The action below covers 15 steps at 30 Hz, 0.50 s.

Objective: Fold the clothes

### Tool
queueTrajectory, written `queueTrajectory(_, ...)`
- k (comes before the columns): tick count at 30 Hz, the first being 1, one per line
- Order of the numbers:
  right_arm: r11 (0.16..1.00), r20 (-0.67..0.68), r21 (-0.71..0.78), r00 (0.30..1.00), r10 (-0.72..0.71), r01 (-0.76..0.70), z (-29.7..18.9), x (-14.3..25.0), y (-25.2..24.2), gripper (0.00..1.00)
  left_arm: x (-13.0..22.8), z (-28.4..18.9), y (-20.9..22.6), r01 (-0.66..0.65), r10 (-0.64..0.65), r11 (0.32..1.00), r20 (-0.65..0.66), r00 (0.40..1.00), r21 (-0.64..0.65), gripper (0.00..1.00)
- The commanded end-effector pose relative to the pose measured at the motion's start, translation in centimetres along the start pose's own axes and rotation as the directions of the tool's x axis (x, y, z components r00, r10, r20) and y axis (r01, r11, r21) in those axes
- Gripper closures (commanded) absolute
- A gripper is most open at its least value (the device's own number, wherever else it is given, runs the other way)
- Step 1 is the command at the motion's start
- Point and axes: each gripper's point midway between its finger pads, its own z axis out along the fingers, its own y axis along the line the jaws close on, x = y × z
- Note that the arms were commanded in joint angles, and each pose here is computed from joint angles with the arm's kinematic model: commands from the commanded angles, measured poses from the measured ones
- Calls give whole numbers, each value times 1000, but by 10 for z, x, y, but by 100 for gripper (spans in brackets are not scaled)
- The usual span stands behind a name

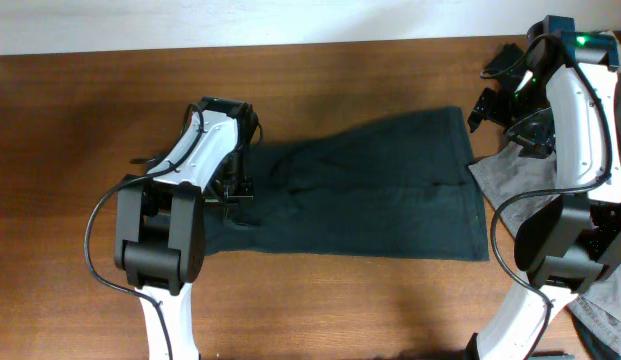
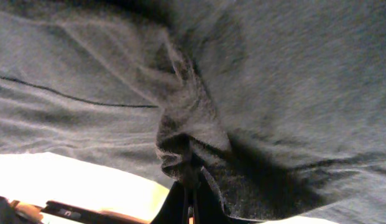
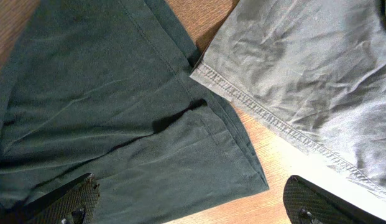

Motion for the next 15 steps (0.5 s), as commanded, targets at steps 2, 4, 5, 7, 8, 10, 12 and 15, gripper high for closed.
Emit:
queueTrajectory(2, 1000, 1, 21, 1000, 0, 0, 1, 0, -2, 1, 9, -2, 12, 24, -24, 999, 1, 1000, -47, 99)
queueTrajectory(4, 1000, 1, 21, 1000, 0, 0, 1, 0, -2, 1, 12, 4, 13, 21, -22, 998, -15, 1000, -55, 99)
queueTrajectory(5, 1000, 1, 21, 1000, 0, 0, 1, 0, -2, 1, 14, 7, 14, 20, -21, 998, -21, 1000, -64, 99)
queueTrajectory(7, 1000, 0, 21, 1000, 0, 0, 1, 1, -2, 1, 18, 14, 16, 21, -23, 997, -36, 999, -78, 98)
queueTrajectory(8, 1000, -1, 22, 1000, 0, 0, 1, 1, -2, 1, 20, 18, 16, 19, -23, 997, -44, 999, -80, 98)
queueTrajectory(10, 1000, -2, 22, 1000, 0, 0, 1, 1, -2, 1, 26, 25, 18, 14, -20, 996, -66, 998, -89, 98)
queueTrajectory(12, 1000, -1, 22, 1000, 0, 0, 1, 1, -2, 1, 30, 28, 19, 10, -18, 995, -84, 996, -96, 97)
queueTrajectory(15, 1000, -1, 22, 1000, 0, 0, 1, 1, -2, 1, 32, 29, 20, 9, -18, 995, -90, 996, -99, 89)
